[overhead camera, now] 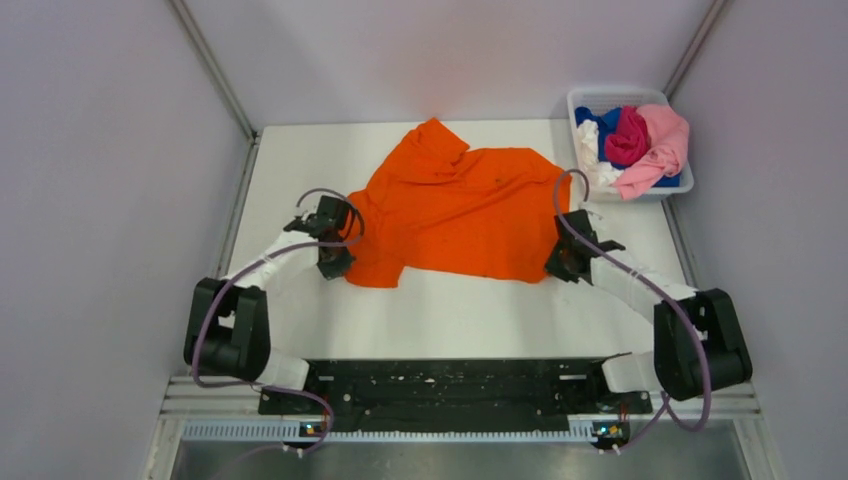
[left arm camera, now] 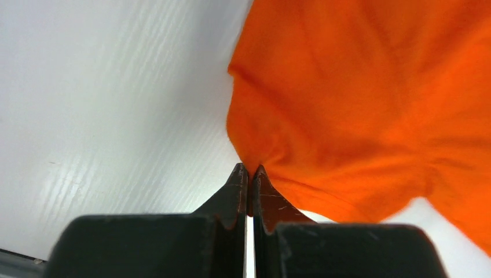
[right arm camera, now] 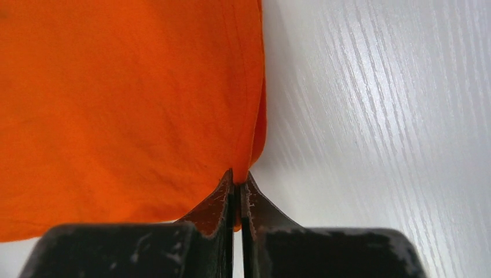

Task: Fold and stack the t-shirts
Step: Flatten out the tshirt

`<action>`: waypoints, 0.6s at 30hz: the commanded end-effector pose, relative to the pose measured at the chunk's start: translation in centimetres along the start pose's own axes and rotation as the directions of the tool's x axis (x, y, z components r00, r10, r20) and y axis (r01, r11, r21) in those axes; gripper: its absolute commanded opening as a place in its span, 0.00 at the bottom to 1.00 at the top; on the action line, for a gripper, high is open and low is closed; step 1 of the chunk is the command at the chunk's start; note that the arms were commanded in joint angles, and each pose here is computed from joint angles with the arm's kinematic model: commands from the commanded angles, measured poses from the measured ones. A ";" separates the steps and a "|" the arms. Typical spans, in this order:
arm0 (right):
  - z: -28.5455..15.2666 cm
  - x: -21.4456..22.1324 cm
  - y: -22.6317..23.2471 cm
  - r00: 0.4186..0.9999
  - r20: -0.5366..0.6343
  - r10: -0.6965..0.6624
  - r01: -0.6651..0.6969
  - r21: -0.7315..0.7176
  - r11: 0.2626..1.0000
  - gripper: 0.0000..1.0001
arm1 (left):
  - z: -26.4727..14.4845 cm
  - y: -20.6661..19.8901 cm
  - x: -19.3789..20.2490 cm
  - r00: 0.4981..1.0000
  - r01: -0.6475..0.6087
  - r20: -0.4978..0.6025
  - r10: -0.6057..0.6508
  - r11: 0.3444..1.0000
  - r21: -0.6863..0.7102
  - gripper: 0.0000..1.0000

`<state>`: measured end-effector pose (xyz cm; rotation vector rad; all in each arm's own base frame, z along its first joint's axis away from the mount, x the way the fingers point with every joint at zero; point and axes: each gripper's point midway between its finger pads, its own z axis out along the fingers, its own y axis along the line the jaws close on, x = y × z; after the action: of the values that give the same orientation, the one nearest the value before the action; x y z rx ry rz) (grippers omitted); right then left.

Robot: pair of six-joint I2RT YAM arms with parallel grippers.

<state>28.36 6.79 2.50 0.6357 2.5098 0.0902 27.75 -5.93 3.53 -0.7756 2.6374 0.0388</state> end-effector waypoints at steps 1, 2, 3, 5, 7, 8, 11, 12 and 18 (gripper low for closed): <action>-5.4 -5.2 3.4 0.986 0.169 0.001 0.024 -0.148 0.989 0.00 | -7.2 -2.4 -7.2 0.966 0.052 0.246 -0.082 0.991 0.126 0.00; -6.9 -6.4 3.9 0.978 0.210 0.010 0.028 -0.174 0.984 0.00 | -9.2 -2.8 -8.6 0.950 0.056 0.295 -0.101 0.986 0.159 0.00; -8.6 -7.7 4.4 0.967 0.252 0.023 0.030 -0.205 0.978 0.00 | -11.2 -3.2 -9.9 0.933 0.049 0.342 -0.115 0.980 0.195 0.00; -12.4 -10.1 5.3 0.942 0.334 0.047 0.045 -0.264 0.963 0.00 | -15.7 -4.2 -12.1 0.896 0.016 0.421 -0.144 0.956 0.292 0.00; -16.4 -12.2 6.1 0.911 0.405 0.075 0.067 -0.324 0.944 0.00 | -20.7 -4.7 -14.1 0.847 -0.010 0.494 -0.195 0.924 0.383 0.00; -18.5 -13.1 6.4 0.894 0.439 0.090 0.080 -0.353 0.932 0.00 | -23.2 -4.7 -14.9 0.818 -0.025 0.530 -0.224 0.907 0.421 0.00; -25.1 -15.3 7.1 0.839 0.529 0.129 0.140 -0.438 0.888 0.00 | -31.4 -3.9 -16.8 0.706 -0.098 0.635 -0.313 0.845 0.526 0.00; -27.3 -15.8 7.3 0.822 0.552 0.140 0.163 -0.464 0.871 0.00 | -34.3 -3.3 -17.1 0.663 -0.125 0.663 -0.348 0.822 0.555 0.00; -40.4 -16.2 7.7 0.740 0.634 0.222 0.319 -0.623 0.714 0.00 | -49.5 1.4 -16.1 0.434 -0.333 0.764 -0.478 0.702 0.629 0.00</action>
<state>27.05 7.76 40.38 0.3406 1.6696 0.5356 27.00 -4.14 46.70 -0.5018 1.5433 -0.4358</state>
